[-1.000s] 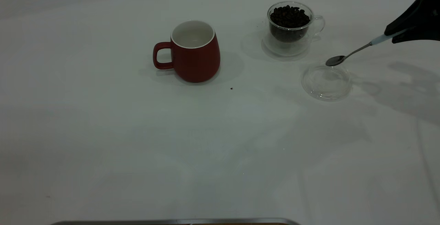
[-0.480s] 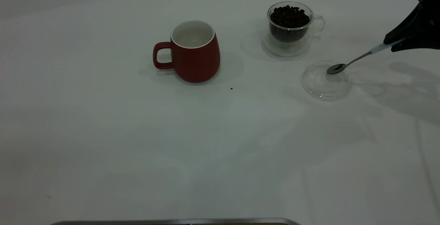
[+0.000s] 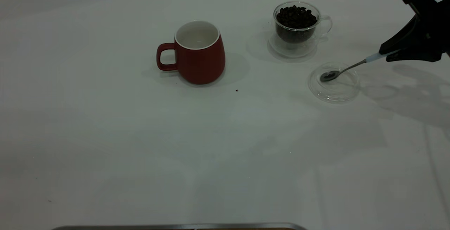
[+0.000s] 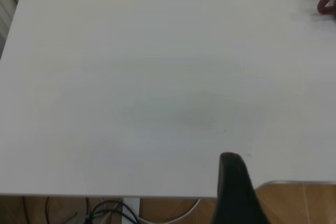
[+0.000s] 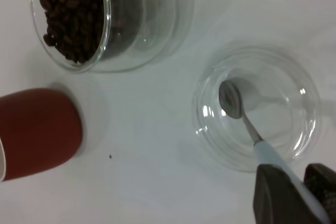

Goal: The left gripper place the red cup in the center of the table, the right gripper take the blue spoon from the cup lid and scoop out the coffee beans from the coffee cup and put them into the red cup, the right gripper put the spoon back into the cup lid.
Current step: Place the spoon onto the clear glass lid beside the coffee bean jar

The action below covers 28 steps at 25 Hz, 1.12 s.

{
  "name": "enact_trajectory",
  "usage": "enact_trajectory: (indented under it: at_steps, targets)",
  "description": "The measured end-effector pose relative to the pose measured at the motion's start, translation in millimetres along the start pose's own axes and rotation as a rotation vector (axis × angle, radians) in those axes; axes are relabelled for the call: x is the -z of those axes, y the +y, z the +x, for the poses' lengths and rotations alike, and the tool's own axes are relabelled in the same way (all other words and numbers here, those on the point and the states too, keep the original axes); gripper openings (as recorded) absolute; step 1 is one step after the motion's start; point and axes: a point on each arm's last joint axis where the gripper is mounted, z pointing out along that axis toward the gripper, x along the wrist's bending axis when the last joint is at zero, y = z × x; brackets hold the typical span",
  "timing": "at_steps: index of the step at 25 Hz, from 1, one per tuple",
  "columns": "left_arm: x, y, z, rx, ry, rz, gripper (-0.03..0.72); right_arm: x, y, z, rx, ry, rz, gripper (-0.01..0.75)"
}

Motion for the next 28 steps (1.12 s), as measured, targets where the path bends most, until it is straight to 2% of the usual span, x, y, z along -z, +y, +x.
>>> enact_trajectory:
  at_steps: [5,28]
  targets:
    - [0,0,0,0.000,0.000,0.000,0.532,-7,-2,-4,-0.005,0.044,0.009,0.114]
    - [0,0,0,0.002,0.000,0.000,0.532,-23,-9,-57,-0.046,0.233,0.011,0.114]
